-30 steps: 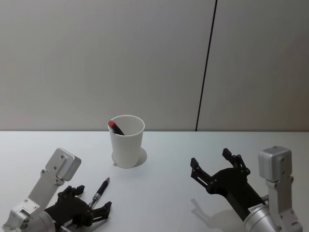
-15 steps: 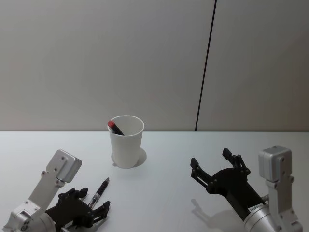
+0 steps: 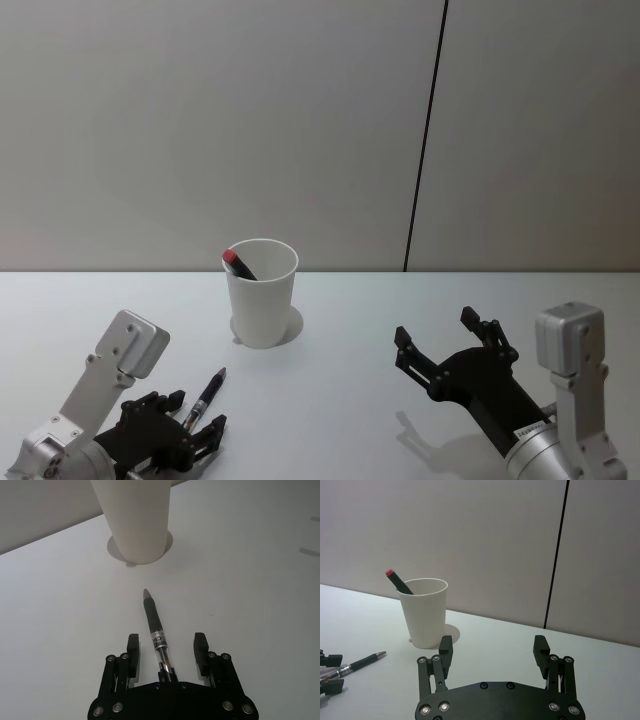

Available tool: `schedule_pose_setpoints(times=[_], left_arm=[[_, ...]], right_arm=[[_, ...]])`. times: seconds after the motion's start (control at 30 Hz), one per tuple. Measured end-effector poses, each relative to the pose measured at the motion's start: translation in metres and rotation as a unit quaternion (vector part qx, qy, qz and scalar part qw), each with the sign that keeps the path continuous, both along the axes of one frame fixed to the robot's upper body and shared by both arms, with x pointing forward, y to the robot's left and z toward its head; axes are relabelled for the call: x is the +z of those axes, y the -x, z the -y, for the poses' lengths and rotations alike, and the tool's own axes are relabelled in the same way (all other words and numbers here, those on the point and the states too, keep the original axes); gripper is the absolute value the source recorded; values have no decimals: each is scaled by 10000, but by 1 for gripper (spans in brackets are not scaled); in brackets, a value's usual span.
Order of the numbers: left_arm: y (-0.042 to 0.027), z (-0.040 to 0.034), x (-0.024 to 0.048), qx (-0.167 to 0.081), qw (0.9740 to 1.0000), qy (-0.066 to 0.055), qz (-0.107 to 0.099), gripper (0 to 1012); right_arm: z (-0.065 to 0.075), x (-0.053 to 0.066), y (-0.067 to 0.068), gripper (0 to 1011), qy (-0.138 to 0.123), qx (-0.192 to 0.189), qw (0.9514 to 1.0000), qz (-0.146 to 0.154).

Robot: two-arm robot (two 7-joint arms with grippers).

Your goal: Place the pen into the pen holder.

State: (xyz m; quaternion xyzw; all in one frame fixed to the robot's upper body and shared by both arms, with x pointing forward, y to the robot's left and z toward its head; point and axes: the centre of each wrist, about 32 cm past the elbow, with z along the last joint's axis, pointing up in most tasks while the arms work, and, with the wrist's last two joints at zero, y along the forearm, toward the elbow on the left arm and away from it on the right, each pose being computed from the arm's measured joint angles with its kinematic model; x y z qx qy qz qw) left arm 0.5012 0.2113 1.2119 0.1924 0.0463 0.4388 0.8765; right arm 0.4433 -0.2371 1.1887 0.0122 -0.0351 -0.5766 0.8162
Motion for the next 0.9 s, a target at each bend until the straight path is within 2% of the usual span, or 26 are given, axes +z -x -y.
schedule_pose_setpoints(times=[0.9], left_arm=[[2, 0, -6, 4, 10000, -8, -9, 511]], right_arm=[[0, 0, 0, 1001, 0, 0, 10000, -1]])
